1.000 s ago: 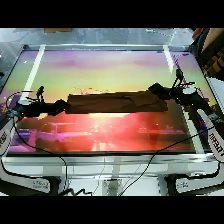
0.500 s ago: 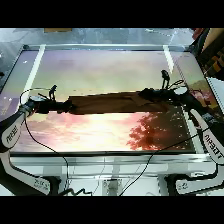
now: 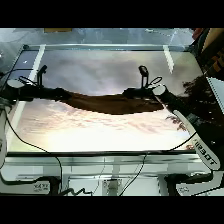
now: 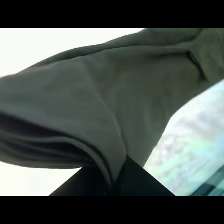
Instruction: Fold the clothes and pants, and hang the long-sleeved shirts on hangers.
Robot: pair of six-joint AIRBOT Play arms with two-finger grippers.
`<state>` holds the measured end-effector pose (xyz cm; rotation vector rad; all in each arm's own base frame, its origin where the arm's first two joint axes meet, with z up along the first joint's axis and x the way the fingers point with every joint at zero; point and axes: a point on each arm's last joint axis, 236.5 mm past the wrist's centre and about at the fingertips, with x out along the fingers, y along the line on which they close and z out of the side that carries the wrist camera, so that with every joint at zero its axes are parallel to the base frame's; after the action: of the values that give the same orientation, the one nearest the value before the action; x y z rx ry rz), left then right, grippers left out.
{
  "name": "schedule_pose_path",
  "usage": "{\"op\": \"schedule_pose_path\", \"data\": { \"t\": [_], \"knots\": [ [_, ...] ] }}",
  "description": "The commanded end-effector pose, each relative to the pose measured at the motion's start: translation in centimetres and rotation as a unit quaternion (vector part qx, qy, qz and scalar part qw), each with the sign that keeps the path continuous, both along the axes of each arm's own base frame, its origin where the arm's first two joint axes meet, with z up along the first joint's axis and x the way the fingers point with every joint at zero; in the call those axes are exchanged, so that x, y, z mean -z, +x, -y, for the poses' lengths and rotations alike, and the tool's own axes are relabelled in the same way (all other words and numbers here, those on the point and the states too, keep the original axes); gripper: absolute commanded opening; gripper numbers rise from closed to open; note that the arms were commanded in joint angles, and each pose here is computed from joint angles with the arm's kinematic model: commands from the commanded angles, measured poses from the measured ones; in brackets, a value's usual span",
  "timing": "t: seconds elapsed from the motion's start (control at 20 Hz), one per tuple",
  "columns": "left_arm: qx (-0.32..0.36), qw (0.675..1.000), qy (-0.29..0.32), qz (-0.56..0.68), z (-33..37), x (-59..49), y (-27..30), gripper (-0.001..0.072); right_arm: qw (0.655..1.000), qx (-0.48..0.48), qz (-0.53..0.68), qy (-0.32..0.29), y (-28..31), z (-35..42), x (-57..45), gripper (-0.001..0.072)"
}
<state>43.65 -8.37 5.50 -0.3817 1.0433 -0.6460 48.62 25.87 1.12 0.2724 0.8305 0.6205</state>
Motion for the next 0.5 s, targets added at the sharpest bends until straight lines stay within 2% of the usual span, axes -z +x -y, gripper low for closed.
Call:
{"op": "schedule_pose_path", "data": {
  "t": [0.0, 0.1, 0.25, 0.45],
  "knots": [
    [0.012, 0.998, 0.058, 0.036, -1.0, -5.4, -3.5, 0.0011, 1.0, -0.028, 0.008, 0.008, -0.9, -7.0, -0.7, 0.0012],
    [0.01, 0.994, 0.068, 0.08, -0.8, -8.7, -4.6, 0.0011, 0.998, -0.058, -0.017, 0.022, -2.9, -12.0, 0.3, 0.0012],
    [0.028, 0.982, 0.1, 0.155, -0.8, -11.9, -5.4, 0.0011, 0.987, -0.139, -0.074, 0.023, -9.1, -19.4, 2.7, 0.0012],
    [0.02, 0.98, 0.108, 0.168, -1.1, -12.4, -5.1, 0.0012, 0.976, -0.206, -0.069, 0.012, -15.5, -25.1, 3.6, 0.0012]
  ]
}}
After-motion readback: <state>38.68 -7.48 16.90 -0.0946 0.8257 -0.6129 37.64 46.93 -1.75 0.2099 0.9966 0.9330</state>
